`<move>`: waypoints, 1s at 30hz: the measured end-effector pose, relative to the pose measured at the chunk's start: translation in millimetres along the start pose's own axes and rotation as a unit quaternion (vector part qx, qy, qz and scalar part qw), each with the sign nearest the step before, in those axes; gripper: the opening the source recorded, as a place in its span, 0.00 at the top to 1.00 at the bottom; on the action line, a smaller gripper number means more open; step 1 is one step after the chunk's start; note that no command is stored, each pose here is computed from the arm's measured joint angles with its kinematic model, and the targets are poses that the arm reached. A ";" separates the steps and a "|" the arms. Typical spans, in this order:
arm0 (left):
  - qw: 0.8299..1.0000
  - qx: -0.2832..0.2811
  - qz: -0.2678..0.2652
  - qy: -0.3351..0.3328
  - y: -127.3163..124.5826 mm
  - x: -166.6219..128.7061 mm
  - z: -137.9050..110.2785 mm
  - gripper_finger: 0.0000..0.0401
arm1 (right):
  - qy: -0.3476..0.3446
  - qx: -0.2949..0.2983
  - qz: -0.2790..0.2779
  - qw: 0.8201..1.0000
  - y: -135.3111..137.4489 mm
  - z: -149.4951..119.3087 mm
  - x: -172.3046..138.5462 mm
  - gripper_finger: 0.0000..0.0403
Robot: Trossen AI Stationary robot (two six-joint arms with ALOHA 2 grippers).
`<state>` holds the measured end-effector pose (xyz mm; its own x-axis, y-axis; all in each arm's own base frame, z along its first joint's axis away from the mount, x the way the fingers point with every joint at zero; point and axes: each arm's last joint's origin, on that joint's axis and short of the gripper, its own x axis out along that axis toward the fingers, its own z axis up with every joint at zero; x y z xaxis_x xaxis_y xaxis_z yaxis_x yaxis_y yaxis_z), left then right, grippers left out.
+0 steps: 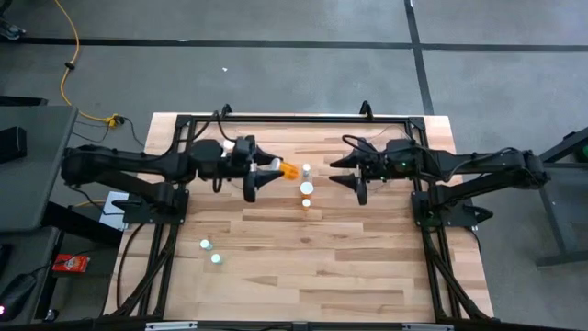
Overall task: Pick and place medicine bottles into bin by pill shape (circle, oval)
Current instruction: Put the top orange capsule bottle into the left transparent bin
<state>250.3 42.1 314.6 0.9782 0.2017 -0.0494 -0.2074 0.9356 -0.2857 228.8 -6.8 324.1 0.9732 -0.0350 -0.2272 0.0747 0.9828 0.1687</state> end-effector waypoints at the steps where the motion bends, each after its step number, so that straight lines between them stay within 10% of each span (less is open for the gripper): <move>1: 1.000 -0.005 -0.003 -0.011 1.1 -0.9 -3.3 0.50 | -0.001 0.000 0.002 1.000 0.8 0.2 0.0 0.54; 24: 1.000 0.011 -0.001 -0.009 3.2 0.1 -5.9 0.49 | -0.002 0.002 0.013 1.000 5.9 -0.1 -0.1 0.54; 30: 0.990 0.054 0.118 0.060 17.9 -21.5 27.4 0.50 | -0.002 0.021 0.013 1.000 5.9 -0.2 -0.1 0.54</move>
<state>225.3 62.4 336.7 0.8954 0.3884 -0.2175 -0.4238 0.8933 -0.1494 229.1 -1.0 325.0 0.9758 -0.0106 -0.2185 0.0586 0.9750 0.2143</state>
